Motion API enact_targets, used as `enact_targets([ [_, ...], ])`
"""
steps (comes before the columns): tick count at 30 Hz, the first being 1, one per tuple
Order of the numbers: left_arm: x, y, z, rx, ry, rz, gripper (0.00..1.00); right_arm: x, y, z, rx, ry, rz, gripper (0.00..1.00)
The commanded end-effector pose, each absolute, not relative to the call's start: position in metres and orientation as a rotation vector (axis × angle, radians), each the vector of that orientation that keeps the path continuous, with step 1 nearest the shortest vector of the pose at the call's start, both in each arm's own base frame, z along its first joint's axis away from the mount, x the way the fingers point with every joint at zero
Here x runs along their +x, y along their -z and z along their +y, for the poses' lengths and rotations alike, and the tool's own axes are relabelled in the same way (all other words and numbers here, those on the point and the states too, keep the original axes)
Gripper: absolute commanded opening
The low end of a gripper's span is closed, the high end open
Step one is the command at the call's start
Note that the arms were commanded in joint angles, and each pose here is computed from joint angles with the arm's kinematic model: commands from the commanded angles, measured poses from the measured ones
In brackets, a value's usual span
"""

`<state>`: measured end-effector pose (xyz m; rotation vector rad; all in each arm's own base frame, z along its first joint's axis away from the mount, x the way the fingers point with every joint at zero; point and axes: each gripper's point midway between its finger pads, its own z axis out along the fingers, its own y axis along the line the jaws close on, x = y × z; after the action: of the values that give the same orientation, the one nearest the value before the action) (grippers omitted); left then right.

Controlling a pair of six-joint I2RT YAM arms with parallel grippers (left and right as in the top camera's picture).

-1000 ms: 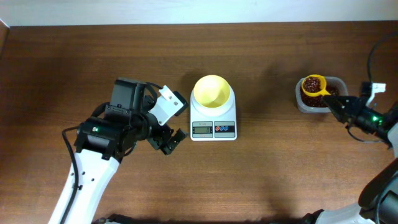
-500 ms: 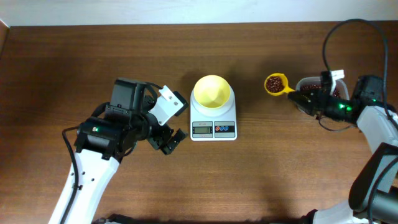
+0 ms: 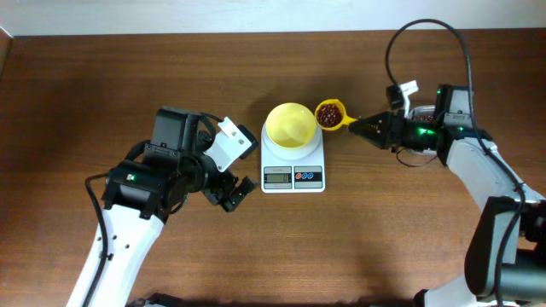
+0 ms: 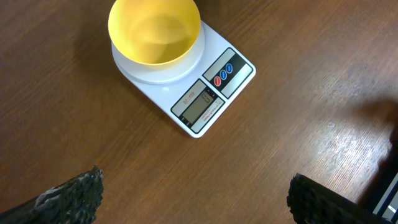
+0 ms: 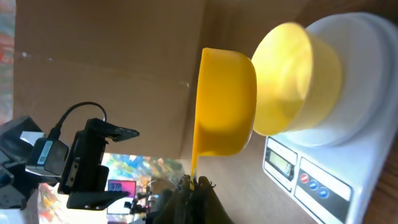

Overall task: Scoop item into bowl and weigh 50g on scale
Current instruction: 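Lift the filled scoop and carry it left over the yellow bowl, then tilt the scoop with the right gripper to pour beans into the bowl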

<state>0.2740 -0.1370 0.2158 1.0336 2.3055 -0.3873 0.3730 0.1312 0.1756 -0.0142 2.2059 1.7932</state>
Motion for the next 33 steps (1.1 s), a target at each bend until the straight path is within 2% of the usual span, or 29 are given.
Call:
enact_targets([
  [1,0.277,-0.225,-0.137,1.040,0.376,2.273,0.99,0.370,-0.184,0.145,-0.051,-1.764,2.221,0.04],
  [14,0.277,-0.225,-0.137,1.040,0.376,2.273,0.99,0.384,-0.197,0.156,-0.218,-1.681,2.120,0.04],
  [28,0.277,-0.225,-0.137,1.040,0.376,2.273,0.99,0.393,-0.181,0.172,-0.224,-1.526,2.178,0.04],
  [33,0.277,-0.225,-0.137,1.040,0.376,2.273,0.99,0.394,-0.180,0.172,-0.347,-1.449,2.126,0.04],
])
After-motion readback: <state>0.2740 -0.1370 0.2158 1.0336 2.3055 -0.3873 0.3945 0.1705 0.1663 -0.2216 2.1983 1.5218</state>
